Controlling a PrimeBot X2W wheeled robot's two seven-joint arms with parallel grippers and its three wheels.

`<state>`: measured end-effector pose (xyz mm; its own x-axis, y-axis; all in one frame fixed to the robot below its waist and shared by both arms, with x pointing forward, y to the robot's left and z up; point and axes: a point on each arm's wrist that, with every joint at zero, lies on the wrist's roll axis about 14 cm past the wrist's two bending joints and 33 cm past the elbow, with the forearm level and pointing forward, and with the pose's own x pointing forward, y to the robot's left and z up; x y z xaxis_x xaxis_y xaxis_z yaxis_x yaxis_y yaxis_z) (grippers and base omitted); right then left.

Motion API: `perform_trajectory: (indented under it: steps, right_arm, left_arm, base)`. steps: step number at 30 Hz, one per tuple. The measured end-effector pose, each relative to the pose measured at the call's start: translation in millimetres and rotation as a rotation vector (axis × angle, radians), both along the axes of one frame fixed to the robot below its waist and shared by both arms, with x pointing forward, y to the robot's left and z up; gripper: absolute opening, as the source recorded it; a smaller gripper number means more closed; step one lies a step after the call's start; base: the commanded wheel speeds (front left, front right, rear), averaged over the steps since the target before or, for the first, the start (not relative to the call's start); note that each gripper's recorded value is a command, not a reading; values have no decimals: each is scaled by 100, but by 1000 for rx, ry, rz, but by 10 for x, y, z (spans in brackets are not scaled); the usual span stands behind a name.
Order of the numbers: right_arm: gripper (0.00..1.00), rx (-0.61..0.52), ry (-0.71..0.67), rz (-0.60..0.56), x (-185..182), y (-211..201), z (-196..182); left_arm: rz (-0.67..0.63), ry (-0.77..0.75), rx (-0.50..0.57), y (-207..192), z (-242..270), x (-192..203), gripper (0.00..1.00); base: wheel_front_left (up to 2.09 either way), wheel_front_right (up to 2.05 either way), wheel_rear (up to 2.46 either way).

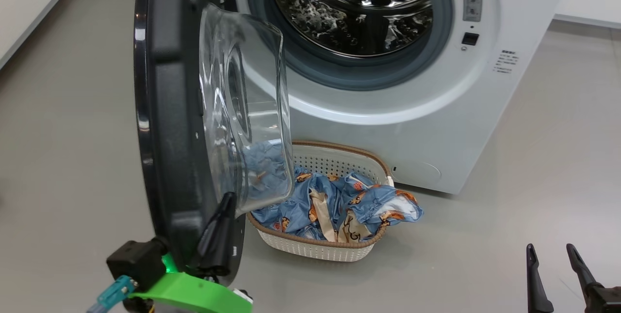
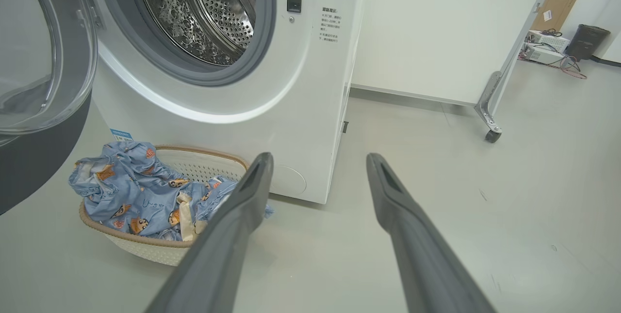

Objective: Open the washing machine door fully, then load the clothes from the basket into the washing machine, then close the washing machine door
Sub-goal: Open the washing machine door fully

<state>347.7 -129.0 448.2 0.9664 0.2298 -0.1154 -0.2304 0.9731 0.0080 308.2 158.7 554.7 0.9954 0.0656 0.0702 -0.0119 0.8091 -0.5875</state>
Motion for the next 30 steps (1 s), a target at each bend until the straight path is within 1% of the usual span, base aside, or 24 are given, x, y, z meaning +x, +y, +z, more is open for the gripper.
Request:
perform_trajectory:
  steps: [6, 7, 8, 9, 10, 11, 12, 18, 23, 30]
  right_arm:
    - [100, 5, 3, 76, 16, 205, -9]
    - [100, 4, 7, 82, 17, 218, -20]
    - [100, 4, 7, 82, 17, 218, -20]
    - [100, 1, 12, 89, 19, 232, -41]
    - [100, 1, 12, 89, 19, 232, -41]
    - [100, 1, 19, 90, 18, 235, -60]
    - [100, 1, 19, 90, 18, 235, -60]
    - [100, -6, 32, 84, -9, 195, -103]
    - [100, -6, 37, 77, -29, 169, -119]
    - [100, -5, 34, 58, -57, 99, -107]
  left_arm:
    - [184, 22, 7, 533, -118, -93, 0]
    - [213, 28, 11, 620, -149, -107, 0]
    - [213, 28, 11, 620, -149, -107, 0]
    - [268, 38, 17, 785, -197, -137, 0]
    - [268, 38, 17, 785, -197, -137, 0]
    - [316, 50, 29, 933, -243, -163, 0]
    - [316, 50, 29, 933, -243, -163, 0]
    - [432, 55, 45, 1305, -297, -168, 0]
    - [487, 73, 103, 1499, -332, -99, 0]
    - [638, 131, 134, 2012, -466, -186, 0]
  base:
    - [0, 0, 0]
    - [0, 0, 0]
    - [0, 0, 0]
    - [0, 0, 0]
    - [0, 0, 0]
    - [0, 0, 0]
    - [0, 0, 0]
    - [0, 0, 0]
    - [0, 0, 0]
    - [0, 0, 0]
